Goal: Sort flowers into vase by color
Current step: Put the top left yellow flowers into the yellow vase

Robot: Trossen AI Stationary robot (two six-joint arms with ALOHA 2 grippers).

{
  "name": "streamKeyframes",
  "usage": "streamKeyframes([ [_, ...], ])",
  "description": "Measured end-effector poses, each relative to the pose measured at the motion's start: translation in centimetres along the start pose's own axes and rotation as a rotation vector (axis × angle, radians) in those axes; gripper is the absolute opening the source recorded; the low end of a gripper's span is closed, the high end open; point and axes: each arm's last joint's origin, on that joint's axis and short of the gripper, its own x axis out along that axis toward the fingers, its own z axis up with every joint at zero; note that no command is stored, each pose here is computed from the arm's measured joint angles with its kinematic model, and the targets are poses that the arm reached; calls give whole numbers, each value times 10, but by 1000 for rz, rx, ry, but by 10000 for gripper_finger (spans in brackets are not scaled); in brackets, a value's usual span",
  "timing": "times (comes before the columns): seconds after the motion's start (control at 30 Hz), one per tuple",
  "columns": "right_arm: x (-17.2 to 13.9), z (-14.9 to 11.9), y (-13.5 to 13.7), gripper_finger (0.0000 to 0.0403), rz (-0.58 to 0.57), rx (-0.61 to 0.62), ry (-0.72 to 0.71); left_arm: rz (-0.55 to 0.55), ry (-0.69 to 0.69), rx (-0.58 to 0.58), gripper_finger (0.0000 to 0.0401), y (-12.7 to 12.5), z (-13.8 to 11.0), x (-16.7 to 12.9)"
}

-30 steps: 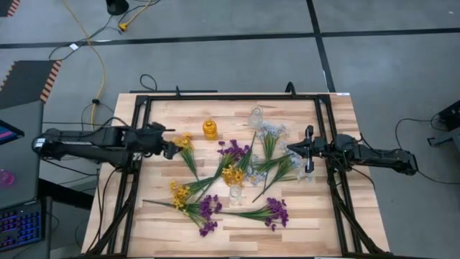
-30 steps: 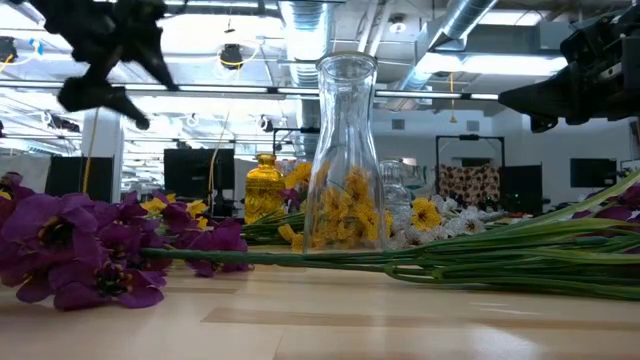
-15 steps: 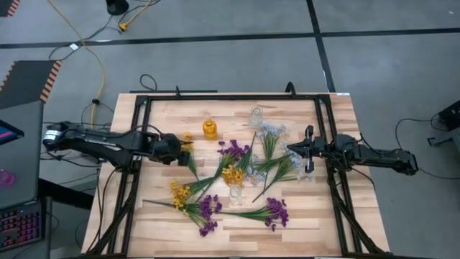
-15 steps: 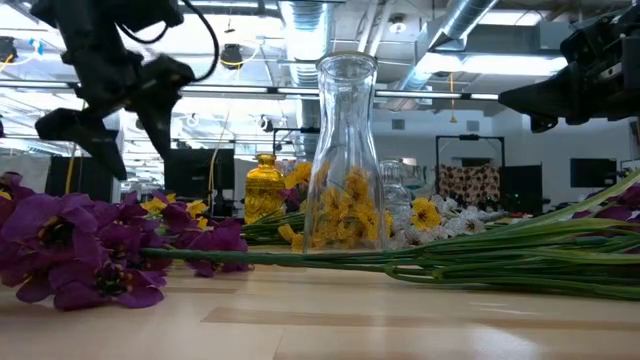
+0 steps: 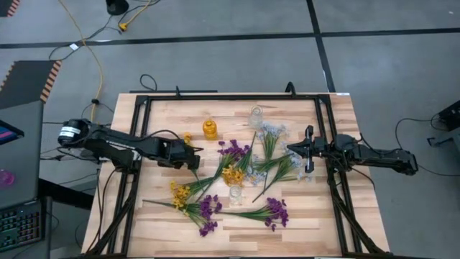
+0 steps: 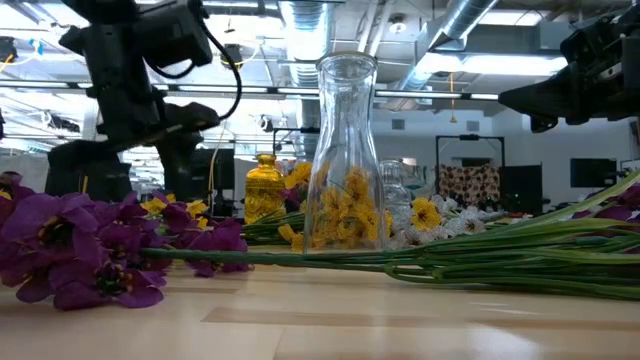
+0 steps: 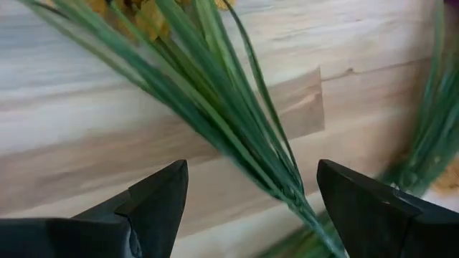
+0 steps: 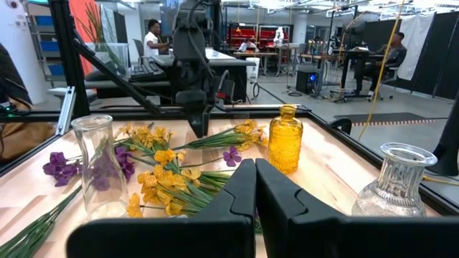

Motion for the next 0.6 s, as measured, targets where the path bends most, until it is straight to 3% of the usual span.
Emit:
streamKeyframes([
  [0.4,0,0,0,33,0,0,0,29,-40,-16,292,-7,-1,27],
  [0.6,0,0,0,33,0,0,0,15,-69,-26,234,-8,1,24],
])
